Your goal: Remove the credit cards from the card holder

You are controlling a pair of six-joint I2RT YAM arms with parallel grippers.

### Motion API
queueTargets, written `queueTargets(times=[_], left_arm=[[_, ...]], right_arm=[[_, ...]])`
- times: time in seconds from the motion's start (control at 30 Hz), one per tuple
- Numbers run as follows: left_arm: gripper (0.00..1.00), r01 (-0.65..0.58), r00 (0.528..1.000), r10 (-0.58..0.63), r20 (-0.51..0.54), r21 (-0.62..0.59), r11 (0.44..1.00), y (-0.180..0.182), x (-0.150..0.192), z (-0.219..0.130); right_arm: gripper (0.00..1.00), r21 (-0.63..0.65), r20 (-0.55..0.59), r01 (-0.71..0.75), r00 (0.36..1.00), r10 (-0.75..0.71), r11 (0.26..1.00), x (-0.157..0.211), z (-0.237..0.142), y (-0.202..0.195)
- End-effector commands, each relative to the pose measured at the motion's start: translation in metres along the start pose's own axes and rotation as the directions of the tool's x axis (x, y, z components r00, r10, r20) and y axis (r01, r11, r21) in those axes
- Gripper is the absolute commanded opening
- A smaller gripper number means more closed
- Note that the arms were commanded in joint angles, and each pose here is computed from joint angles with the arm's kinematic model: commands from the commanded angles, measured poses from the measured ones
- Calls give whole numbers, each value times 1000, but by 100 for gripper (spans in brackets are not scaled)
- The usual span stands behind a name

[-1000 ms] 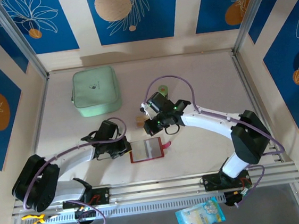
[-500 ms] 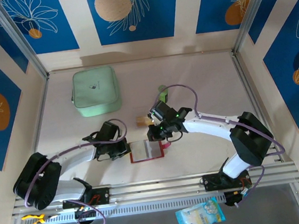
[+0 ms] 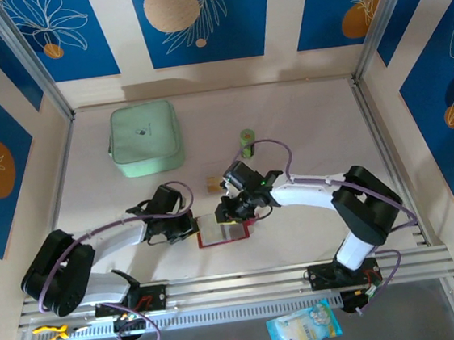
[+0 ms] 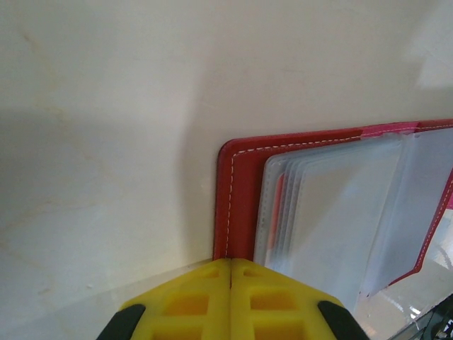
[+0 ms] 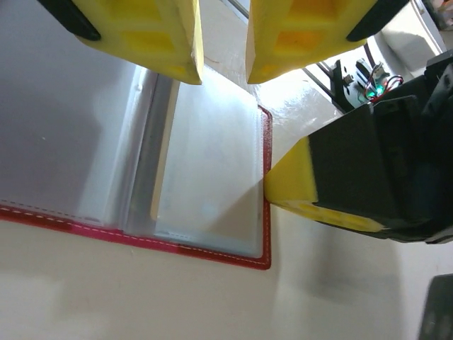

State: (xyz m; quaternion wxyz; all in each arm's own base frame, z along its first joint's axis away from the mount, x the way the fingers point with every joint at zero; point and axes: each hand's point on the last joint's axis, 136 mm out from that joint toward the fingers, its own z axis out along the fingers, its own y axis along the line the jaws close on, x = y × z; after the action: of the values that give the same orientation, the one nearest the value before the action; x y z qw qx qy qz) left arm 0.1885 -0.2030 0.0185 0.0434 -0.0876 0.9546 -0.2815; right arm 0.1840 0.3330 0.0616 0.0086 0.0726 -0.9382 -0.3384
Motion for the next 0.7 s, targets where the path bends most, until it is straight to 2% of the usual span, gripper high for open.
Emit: queueTargets(times=[0.0,0.37,0.67], left_arm=[[2,-11,1000,11,-1,-27,1000,5,1,2],[2,-10,1000,10,7,-40,999,5,-1,2],[2,-8,1000,7,-4,-50,999,8,0,5]], right_arm=[[26,-65,-36,1,999,-3,998,0,6,20],[25,-46,-89,-28,996,23,999,0,28,17],[24,38,-96,-53,994,56,998,4,31,-5]])
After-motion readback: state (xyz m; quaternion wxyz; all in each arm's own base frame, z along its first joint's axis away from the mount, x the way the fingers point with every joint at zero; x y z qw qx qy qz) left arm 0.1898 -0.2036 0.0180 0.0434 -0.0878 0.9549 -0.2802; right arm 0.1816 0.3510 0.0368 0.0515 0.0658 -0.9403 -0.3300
